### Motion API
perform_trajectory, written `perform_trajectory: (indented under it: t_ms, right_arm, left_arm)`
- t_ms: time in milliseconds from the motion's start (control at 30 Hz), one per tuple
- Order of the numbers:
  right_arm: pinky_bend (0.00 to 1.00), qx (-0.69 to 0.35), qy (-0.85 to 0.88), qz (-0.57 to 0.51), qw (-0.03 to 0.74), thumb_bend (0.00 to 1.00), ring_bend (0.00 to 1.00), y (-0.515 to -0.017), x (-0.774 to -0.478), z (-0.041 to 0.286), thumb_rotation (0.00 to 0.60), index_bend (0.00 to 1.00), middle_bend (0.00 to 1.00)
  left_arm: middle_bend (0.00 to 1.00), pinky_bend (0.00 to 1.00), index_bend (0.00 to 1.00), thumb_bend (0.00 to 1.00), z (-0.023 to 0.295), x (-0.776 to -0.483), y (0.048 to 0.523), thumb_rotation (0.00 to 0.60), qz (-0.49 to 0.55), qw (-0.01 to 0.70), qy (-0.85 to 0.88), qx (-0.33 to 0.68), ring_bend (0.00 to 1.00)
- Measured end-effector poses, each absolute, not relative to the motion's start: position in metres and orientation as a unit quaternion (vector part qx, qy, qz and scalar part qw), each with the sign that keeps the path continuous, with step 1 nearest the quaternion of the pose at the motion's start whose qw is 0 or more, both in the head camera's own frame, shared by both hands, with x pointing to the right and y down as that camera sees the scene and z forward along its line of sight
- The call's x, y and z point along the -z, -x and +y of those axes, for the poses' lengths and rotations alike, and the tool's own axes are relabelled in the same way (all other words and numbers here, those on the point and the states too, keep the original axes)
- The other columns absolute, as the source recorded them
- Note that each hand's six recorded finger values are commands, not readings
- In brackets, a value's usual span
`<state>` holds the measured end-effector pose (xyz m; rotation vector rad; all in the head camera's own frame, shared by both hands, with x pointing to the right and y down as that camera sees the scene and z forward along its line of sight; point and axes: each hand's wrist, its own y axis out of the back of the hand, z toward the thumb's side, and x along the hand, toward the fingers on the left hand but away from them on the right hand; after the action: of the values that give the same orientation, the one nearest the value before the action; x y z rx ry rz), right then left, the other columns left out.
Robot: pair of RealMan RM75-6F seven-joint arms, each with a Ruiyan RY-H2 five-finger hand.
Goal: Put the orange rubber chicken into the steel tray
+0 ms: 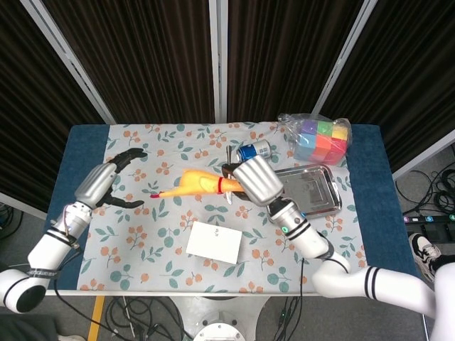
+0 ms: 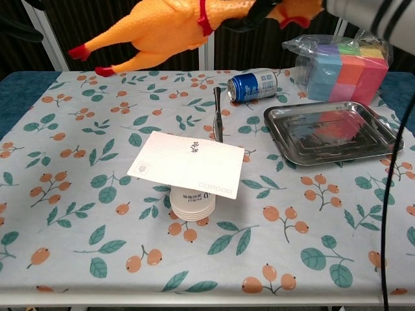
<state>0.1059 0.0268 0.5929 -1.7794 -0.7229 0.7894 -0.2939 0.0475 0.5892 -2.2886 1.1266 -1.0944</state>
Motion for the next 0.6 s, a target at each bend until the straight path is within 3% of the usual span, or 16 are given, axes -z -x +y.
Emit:
perform_trajectory:
  t_ms: [267, 600]
  right_arm:
    - [1.00, -0.337, 0.743, -0.314, 0.485, 0.27, 0.79, -0.063, -0.606, 0.023, 0.600, 1.00, 0.82]
    - [1.00, -0.338, 0.747, -0.322, 0.474, 0.27, 0.79, -0.045, -0.607, 0.021, 0.600, 1.00, 0.82]
  left_arm:
    - [0.18, 0.22, 0.20, 0.03, 0.042, -0.600, 0.281, 0.600, 0.401, 0.156, 0.809, 0.400, 0.14]
    - [0.18, 0.22, 0.20, 0.02, 0.039, -0.618, 0.266, 0.600, 0.408, 0.134, 0.805, 0.409, 0.14]
